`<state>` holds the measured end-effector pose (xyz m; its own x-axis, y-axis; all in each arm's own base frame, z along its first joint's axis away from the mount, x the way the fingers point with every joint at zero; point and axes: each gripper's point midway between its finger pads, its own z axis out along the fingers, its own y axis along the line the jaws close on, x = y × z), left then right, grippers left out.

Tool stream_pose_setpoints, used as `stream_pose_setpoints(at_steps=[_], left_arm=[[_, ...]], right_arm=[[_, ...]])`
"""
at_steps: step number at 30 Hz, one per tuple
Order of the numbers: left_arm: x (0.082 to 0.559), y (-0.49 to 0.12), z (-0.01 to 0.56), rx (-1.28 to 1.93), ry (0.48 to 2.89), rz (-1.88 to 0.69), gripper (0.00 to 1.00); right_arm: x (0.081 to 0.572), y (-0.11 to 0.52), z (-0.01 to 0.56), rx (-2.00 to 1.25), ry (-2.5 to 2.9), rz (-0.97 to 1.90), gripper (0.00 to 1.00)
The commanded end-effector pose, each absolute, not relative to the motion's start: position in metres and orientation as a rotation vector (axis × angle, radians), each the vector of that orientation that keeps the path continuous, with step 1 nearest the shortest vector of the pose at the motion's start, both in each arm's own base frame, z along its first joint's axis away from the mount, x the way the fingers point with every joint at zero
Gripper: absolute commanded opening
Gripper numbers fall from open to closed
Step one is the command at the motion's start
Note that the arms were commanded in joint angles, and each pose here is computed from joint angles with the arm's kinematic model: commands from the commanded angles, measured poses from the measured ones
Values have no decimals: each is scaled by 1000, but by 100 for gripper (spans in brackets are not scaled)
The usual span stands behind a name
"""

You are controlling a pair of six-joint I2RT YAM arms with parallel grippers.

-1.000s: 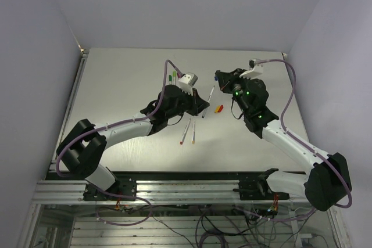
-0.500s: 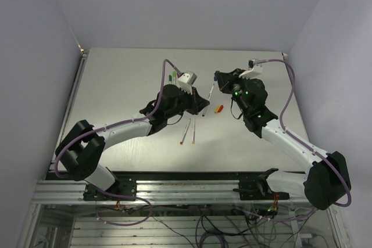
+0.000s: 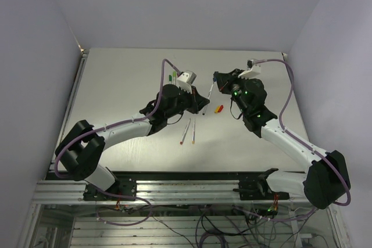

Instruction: Insert the pens into the pen caps

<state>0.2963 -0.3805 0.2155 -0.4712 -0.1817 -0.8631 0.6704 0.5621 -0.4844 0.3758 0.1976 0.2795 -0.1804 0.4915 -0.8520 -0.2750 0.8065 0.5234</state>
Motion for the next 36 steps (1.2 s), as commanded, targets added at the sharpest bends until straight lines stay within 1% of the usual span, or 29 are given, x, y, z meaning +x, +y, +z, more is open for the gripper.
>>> stream_pose_setpoints(at_steps=[1, 21, 27, 33, 36], left_arm=[[299, -377, 241, 377, 1709, -1061, 7], [303, -374, 245, 353, 1698, -1044, 7], [312, -360, 251, 248, 1661, -1000, 7], [323, -344, 258, 146, 1611, -943, 7], [327, -340, 268, 108, 1568, -941, 7]], right_arm=[[375, 198, 281, 182, 1601, 709, 0], [368, 215, 258, 128, 1685, 787, 0], [362, 224, 253, 111, 1726, 843, 0], [345, 241, 252, 69, 1755, 981, 0], [343, 246, 243, 43, 1795, 991, 0]])
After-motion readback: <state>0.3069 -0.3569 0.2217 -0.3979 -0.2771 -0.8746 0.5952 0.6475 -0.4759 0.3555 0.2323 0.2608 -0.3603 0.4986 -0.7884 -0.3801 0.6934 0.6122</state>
